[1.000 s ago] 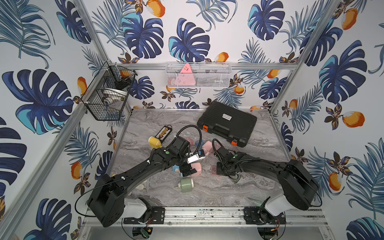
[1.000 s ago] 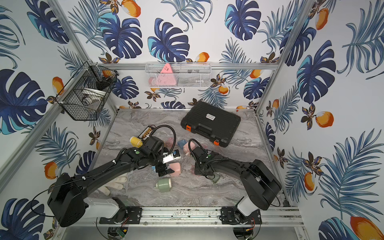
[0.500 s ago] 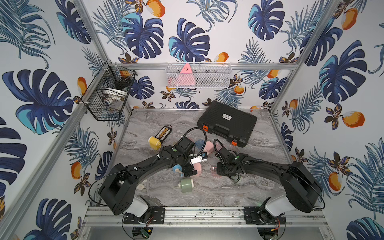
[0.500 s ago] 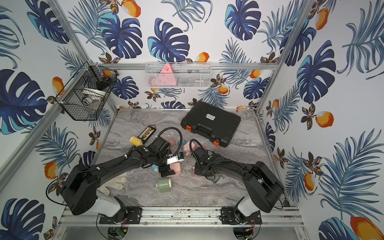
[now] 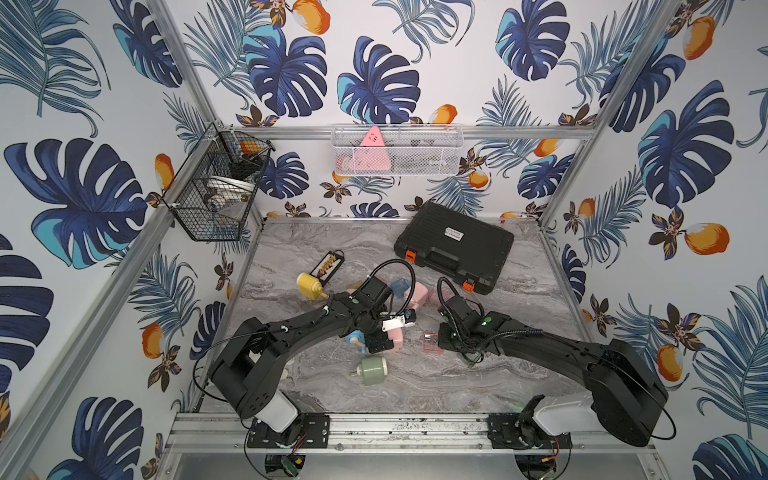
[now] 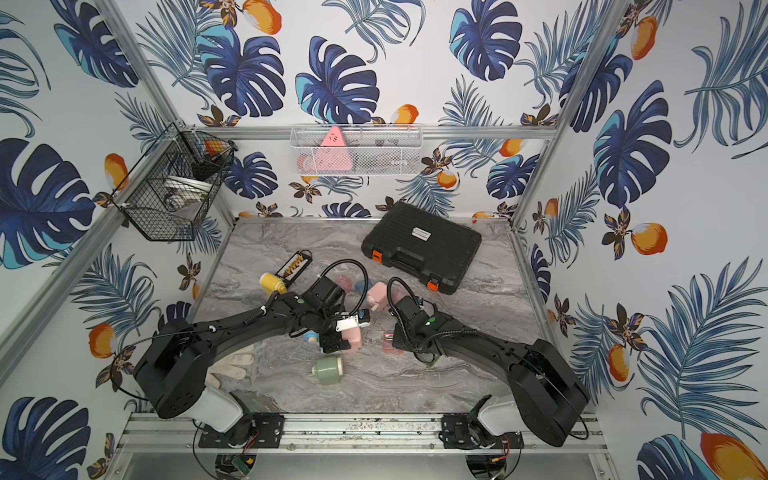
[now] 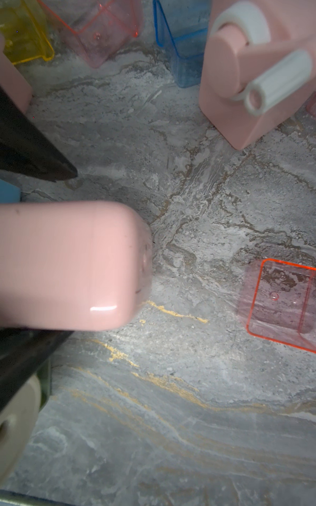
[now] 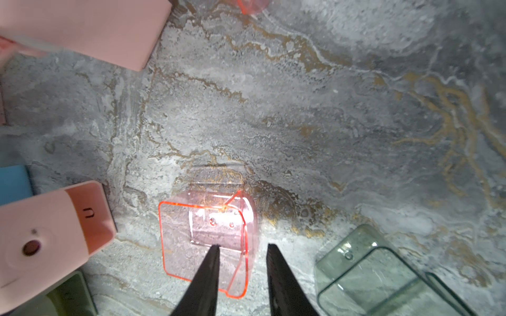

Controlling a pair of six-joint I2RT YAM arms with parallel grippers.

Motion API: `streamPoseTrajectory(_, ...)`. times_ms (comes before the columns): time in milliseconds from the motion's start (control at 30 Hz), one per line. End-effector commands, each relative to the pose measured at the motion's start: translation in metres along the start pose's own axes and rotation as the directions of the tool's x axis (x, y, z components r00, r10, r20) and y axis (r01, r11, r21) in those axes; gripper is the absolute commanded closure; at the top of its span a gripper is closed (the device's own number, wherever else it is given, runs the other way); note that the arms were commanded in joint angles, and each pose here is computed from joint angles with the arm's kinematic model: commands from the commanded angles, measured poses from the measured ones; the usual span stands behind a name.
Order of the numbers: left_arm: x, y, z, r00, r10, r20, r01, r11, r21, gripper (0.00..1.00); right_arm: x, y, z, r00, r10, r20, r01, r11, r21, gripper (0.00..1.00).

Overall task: Put the tray back into the pencil sharpener
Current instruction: Adjust the container at the center of the board, then pick up the pencil sharpener from the center of the board.

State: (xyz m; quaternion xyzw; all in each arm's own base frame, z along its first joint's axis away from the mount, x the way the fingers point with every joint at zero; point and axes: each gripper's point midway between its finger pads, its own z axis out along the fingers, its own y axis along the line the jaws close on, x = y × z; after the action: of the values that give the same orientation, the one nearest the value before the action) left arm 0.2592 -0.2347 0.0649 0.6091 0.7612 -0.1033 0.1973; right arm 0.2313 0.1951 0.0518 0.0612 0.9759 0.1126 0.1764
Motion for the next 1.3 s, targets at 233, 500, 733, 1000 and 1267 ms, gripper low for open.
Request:
streamPoseTrajectory(233, -0.014, -0.002, 0.001, 0.996, 0.055, 0.07, -0.057, 0.998, 0.023, 0.35, -0.003, 0.005, -0.003, 0.999, 0.035, 0.02, -0.034, 0.999, -0.037, 0.68)
streamPoseTrajectory(500, -0.035, -0.005, 0.003, 0.984, 0.114, 0.14, -0.121, 0.992, 0.046, 0.39, -0.005, -0.003, -0.007, 0.998, 0.056, 0.03, -0.055, 0.998, -0.021, 0.68)
streamPoseTrajectory(733, -0.038, -0.009, 0.01, 0.981, 0.124, 0.148, -0.134, 0.989, 0.059, 0.39, -0.002, -0.005, -0.008, 0.997, 0.078, -0.003, -0.078, 0.996, -0.04, 0.68)
streamPoseTrajectory(1000, -0.033, -0.018, 0.02, 0.979, 0.159, 0.131, -0.169, 0.983, 0.073, 0.39, 0.002, -0.002, 0.008, 0.993, 0.11, -0.045, -0.112, 0.993, -0.042, 0.72)
streamPoseTrajectory(1267, -0.031, -0.022, 0.026, 0.979, 0.173, 0.108, -0.181, 0.981, 0.076, 0.39, 0.004, 0.008, 0.021, 0.992, 0.104, -0.073, -0.109, 0.991, -0.077, 0.74)
